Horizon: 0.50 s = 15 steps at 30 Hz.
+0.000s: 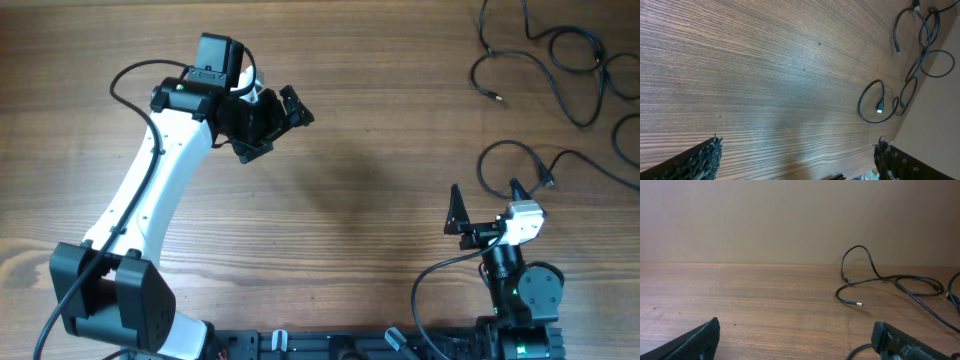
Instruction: Untangle cables
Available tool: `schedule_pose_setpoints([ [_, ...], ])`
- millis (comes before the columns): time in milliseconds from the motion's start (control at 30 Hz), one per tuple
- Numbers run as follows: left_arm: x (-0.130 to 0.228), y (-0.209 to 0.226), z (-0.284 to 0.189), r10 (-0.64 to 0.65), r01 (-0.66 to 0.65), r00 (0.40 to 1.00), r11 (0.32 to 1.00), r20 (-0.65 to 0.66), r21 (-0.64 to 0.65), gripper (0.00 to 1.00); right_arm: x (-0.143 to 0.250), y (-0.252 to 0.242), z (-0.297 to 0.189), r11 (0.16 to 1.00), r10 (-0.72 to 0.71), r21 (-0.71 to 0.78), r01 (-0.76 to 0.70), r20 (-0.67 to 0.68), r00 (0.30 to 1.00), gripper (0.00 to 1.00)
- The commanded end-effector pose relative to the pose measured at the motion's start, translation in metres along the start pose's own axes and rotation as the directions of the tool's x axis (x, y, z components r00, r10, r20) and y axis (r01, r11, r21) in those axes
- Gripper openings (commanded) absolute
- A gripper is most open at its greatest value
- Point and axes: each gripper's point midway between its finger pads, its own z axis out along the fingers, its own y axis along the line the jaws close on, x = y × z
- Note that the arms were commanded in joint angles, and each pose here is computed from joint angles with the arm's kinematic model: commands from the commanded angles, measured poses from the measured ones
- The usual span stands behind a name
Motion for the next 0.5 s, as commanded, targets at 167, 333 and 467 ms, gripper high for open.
schedule_pose_setpoints([
  [167, -0.0025, 0.0011, 0.0005, -0.009, 0.009, 1.000, 1.000, 0.003, -0.003, 1.00, -0.0026, -0.0011, -0.0006, 1.000, 0.011, 0.005, -0.011, 0.012, 1.000, 1.00],
  [333, -0.0036, 0.0026, 0.0002, 0.045, -0.045, 0.999, 0.999, 0.007, -0.009, 1.00, -0.0026, -0.0012, -0.0006, 1.000, 0.011, 0.006, -0.011, 0.012, 1.000, 1.00],
  [467, -0.0064, 0.0080, 0.0000, 0.044, -0.043, 0.999, 0.998, 0.024, -0.040, 1.00, -0.0026, -0.0012, -0.0006, 1.000, 0.011, 0.006, -0.011, 0.012, 1.000, 1.00],
])
